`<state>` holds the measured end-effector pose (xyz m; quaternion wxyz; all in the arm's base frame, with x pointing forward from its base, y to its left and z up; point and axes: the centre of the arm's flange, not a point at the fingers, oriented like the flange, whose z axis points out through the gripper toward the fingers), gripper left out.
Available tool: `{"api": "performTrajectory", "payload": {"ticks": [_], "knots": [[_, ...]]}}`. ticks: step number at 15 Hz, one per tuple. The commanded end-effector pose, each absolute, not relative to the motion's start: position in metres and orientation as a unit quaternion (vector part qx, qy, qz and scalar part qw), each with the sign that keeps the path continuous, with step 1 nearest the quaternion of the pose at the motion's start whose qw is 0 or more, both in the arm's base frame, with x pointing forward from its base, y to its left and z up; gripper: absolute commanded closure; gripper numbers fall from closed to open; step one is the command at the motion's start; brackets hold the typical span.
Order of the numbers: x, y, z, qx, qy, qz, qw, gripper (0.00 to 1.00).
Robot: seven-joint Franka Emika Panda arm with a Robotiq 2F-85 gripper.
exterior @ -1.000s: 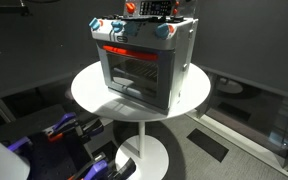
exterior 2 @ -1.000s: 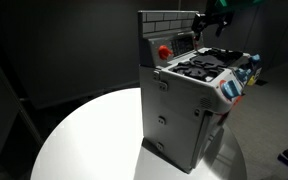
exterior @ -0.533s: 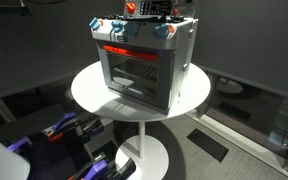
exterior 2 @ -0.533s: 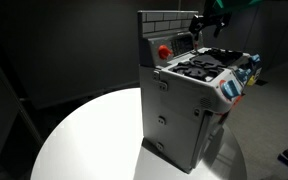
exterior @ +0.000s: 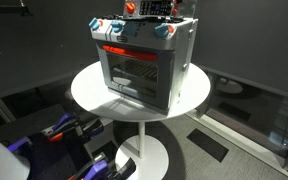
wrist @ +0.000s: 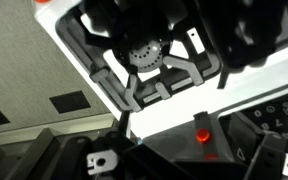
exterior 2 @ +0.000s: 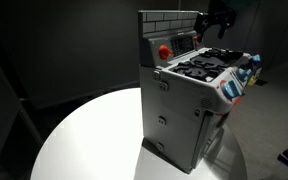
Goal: Press the top button on the right side of the stove
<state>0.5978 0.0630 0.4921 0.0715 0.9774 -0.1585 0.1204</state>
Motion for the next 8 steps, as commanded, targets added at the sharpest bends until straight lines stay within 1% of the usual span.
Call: {"api": "performTrajectory", "payload": {"ticks": [1,8], "knots": [[0.556,0.064,0.505,0.985,-0.142,0.075,0.058,0.00],[0.488,0.074,0.509,0.995,-0.083,-0.021,0.043,0.00]]}}
